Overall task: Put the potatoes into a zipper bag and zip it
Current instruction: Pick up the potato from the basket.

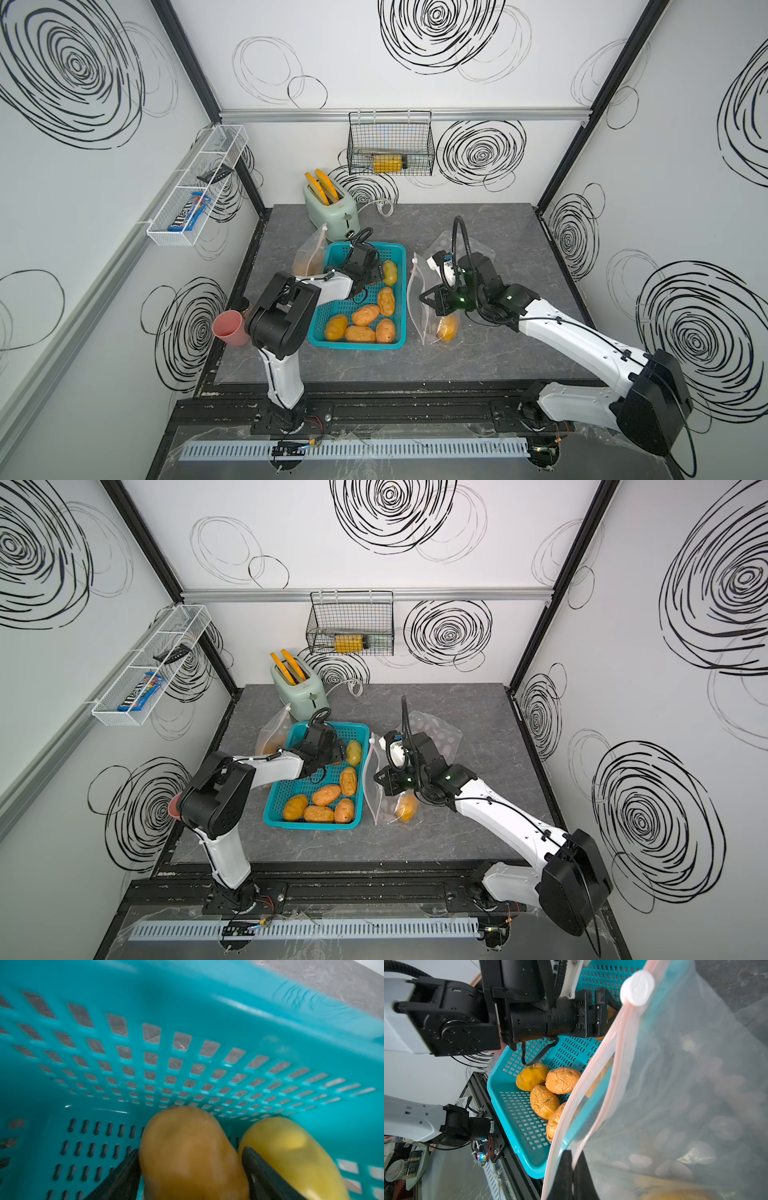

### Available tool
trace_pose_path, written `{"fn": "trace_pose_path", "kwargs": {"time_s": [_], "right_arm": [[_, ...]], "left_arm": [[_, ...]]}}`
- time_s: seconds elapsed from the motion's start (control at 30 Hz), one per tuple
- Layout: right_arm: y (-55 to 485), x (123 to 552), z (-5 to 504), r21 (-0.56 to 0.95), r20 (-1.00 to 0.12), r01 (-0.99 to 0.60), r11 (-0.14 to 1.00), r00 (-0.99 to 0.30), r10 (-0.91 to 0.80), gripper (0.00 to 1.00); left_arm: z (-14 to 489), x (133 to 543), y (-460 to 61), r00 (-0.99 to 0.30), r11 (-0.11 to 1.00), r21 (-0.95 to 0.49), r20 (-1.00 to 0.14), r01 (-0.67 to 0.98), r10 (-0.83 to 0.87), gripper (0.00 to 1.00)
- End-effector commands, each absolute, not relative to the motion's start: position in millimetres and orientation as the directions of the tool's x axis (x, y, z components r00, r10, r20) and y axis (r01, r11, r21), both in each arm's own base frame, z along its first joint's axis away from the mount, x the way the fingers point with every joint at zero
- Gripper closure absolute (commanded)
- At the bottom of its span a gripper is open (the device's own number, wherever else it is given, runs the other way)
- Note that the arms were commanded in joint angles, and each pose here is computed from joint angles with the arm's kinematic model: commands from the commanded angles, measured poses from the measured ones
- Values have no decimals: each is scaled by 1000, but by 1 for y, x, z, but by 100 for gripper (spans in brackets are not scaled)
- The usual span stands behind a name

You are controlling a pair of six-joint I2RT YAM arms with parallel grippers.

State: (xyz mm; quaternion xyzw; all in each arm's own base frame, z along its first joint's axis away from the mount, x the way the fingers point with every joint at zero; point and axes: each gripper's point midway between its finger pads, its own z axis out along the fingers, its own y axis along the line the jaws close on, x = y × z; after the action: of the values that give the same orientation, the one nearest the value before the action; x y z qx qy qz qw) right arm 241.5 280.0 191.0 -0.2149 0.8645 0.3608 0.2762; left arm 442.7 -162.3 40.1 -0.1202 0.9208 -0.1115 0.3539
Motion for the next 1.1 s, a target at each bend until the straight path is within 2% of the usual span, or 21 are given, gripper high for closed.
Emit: {"fn": "trace_pose_path", "kwargs": {"time_s": [0.0,0.17,0.4,0.67,0.8,0.9,1.07], "right_arm": [[283,245,195,493,-647,-583,646,-742,-175,100],[283,245,191,496,-640,-578,648,-748,-177,100],[281,246,186,487,-639,-574,658,-748,-180,100],[282,249,182,485,-636,-574,660,-750,-185,100],[283,248,182,485,-639,-580,655,-746,-188,100],[281,250,181,480,-641,-578,660,-745,-187,100],[283,249,181,487,-636,-582,651,-747,-192,100]], "left_arm": [[43,452,-159,-708,948,-280,-639,-150,-301,24],[49,450,-157,-700,953,-266,-653,-144,-288,37],[86,436,-167,-672,946,-314,-684,-78,-283,41],[140,358,-199,-661,887,-448,-701,113,-269,43],[190,317,-215,-593,769,-562,-744,304,-309,43],[215,286,-236,-592,663,-599,-755,449,-281,43],[248,234,-289,-621,404,-630,-764,663,-172,43]]}}
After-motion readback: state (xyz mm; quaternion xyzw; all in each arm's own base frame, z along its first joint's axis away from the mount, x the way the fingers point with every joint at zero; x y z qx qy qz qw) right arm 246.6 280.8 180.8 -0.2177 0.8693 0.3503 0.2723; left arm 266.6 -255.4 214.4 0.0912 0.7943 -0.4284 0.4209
